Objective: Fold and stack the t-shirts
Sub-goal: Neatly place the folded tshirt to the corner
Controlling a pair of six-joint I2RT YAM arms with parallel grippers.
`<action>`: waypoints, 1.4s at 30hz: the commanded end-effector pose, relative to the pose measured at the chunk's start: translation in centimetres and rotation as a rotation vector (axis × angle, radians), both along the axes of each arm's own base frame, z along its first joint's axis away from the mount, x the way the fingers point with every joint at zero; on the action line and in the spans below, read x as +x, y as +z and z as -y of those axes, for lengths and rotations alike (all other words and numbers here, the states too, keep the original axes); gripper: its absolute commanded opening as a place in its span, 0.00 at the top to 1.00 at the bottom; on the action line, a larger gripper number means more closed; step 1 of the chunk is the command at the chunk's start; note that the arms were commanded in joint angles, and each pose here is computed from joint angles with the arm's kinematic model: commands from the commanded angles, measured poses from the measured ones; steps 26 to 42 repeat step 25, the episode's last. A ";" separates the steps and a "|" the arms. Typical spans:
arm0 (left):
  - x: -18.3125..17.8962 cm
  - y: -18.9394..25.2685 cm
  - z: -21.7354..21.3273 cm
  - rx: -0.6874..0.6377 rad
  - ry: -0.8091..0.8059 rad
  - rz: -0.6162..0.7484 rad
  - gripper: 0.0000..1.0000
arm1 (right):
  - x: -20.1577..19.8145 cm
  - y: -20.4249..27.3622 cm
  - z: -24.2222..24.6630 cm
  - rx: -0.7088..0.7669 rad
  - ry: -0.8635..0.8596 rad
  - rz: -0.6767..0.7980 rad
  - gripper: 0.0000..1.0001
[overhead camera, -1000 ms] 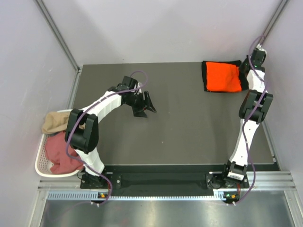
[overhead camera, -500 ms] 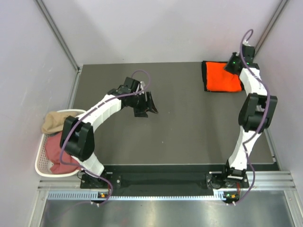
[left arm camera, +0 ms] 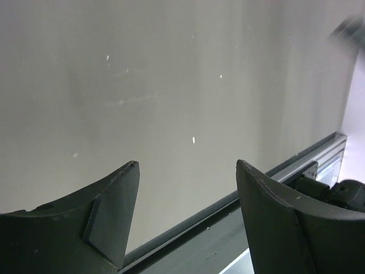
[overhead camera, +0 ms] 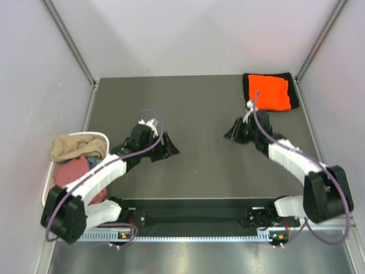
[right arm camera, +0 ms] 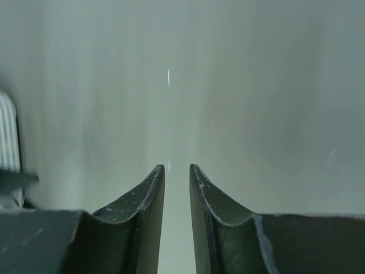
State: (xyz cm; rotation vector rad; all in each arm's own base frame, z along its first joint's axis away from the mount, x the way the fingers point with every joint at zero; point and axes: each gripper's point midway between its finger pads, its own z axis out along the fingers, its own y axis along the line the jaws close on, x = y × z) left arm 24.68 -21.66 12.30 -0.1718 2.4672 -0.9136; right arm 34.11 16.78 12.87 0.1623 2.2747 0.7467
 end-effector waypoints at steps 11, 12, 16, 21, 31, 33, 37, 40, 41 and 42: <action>-5.6 4.3 -3.1 -0.308 0.086 0.376 0.23 | -13.2 -5.5 2.2 0.254 -0.113 0.084 0.50; -6.1 4.3 -3.2 -0.339 0.087 0.384 0.22 | -13.6 -5.1 2.3 0.285 -0.119 0.111 0.37; -8.6 3.0 -2.5 -0.498 0.043 0.359 0.21 | -15.4 -7.7 2.7 0.325 -0.155 0.046 0.00; -11.0 3.3 -1.2 -0.693 -0.052 0.312 0.22 | -15.9 -6.5 1.2 0.455 -0.085 0.099 0.00; -12.8 4.7 -0.6 -0.845 -0.148 0.316 0.22 | -16.6 -3.7 -0.2 0.554 0.022 0.171 0.00; -12.8 4.7 -0.6 -0.845 -0.148 0.316 0.22 | -16.6 -3.7 -0.2 0.554 0.022 0.171 0.00; -12.8 4.7 -0.6 -0.845 -0.148 0.316 0.22 | -16.6 -3.7 -0.2 0.554 0.022 0.171 0.00; -12.8 4.7 -0.6 -0.845 -0.148 0.316 0.22 | -16.6 -3.7 -0.2 0.554 0.022 0.171 0.00; -12.8 4.7 -0.6 -0.845 -0.148 0.316 0.22 | -16.6 -3.7 -0.2 0.554 0.022 0.171 0.00; -12.8 4.7 -0.6 -0.845 -0.148 0.316 0.22 | -16.6 -3.7 -0.2 0.554 0.022 0.171 0.00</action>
